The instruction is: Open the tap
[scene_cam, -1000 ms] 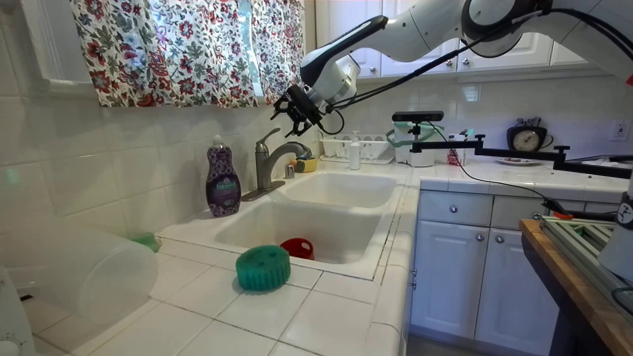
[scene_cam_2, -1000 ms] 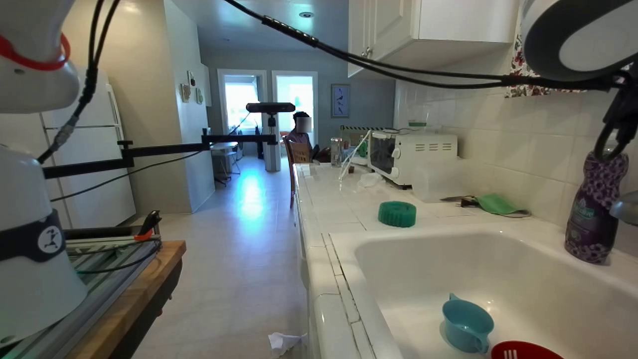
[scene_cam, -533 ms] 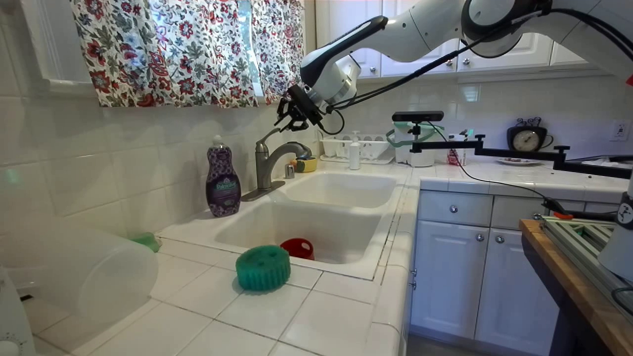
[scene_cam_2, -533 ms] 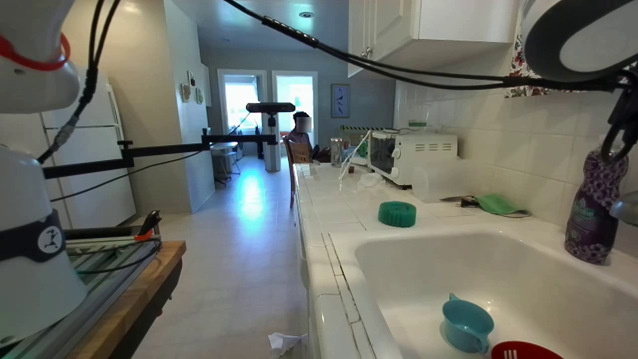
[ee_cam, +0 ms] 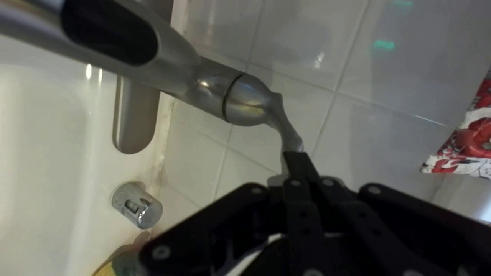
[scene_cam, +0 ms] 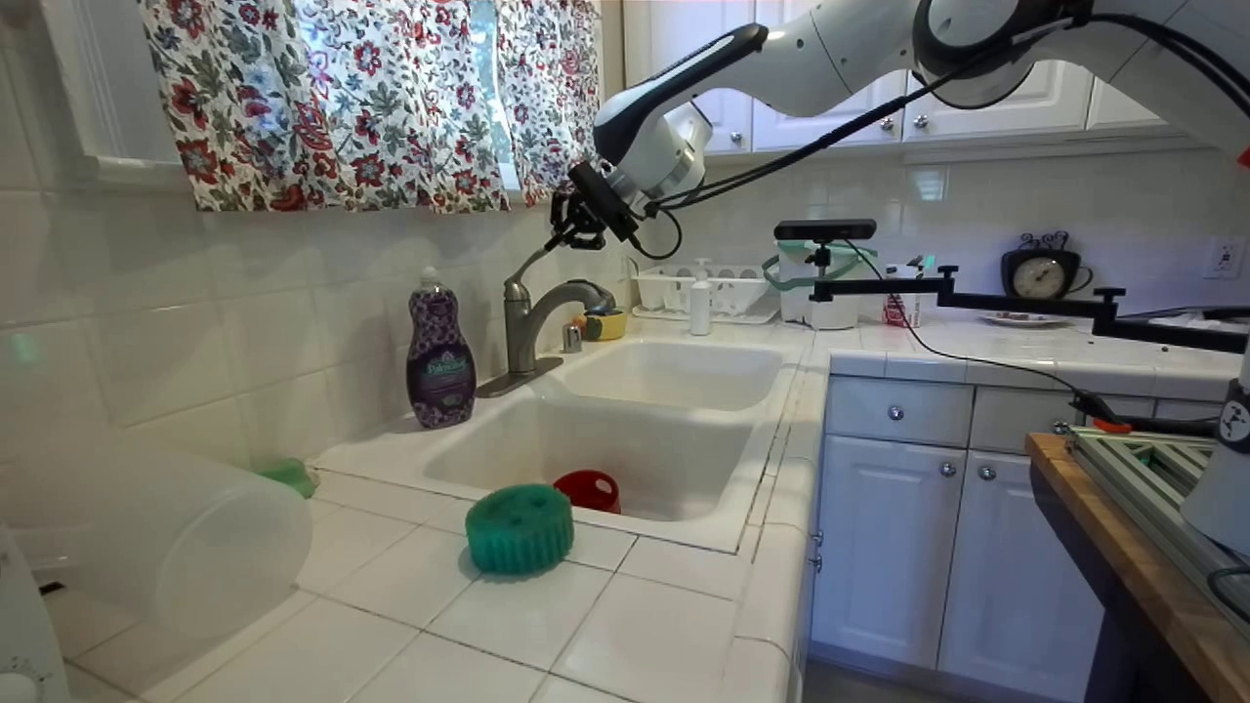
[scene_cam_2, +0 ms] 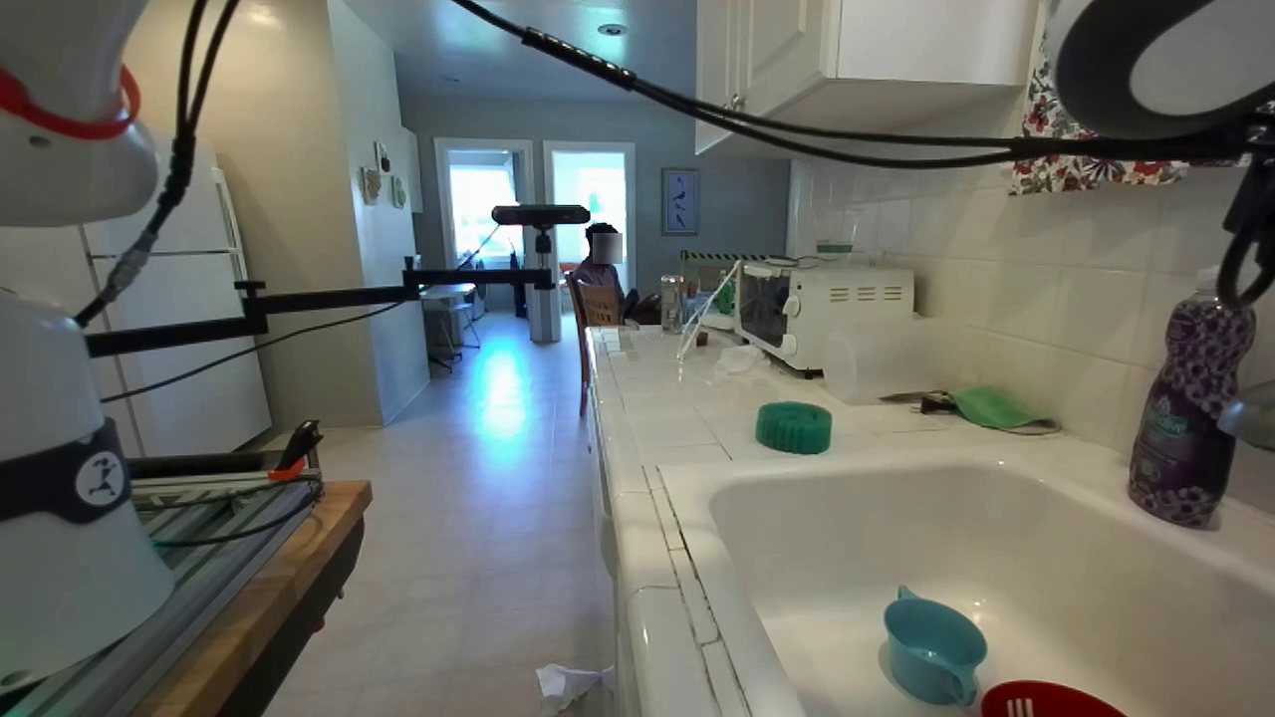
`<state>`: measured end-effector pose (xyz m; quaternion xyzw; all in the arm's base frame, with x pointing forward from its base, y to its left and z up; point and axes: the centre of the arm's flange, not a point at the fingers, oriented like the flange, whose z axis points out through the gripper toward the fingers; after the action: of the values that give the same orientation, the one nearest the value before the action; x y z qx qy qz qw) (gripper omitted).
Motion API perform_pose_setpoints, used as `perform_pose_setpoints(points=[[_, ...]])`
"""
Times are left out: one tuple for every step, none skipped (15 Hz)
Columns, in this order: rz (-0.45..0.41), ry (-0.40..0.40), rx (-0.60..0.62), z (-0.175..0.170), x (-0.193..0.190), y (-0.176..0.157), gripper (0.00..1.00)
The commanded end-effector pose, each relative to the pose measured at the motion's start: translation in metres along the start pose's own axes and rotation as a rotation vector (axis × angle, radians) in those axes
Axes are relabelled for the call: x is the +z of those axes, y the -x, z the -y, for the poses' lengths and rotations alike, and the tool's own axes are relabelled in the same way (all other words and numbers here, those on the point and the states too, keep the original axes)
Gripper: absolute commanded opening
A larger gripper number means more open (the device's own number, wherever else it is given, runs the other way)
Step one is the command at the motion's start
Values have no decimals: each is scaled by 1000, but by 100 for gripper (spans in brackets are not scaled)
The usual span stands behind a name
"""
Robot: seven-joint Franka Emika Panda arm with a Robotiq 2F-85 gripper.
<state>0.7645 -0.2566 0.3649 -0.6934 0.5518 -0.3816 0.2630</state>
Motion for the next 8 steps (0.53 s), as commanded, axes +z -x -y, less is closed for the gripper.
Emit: perform_pose_setpoints(points=[[77,73,-76,21,-5,-4,0],[97,87,-106,29,-6,-6,0],[107,105,-140,38,-8,-8,0],[115,114,-170,47,-13,-11,0],[119,123,-197,53,-17,-11,0],[112,124,-213,58,-22,-11,26],[114,128,-219,60,-24,-11,27],[113,125,-217,63,-25,-13,32]])
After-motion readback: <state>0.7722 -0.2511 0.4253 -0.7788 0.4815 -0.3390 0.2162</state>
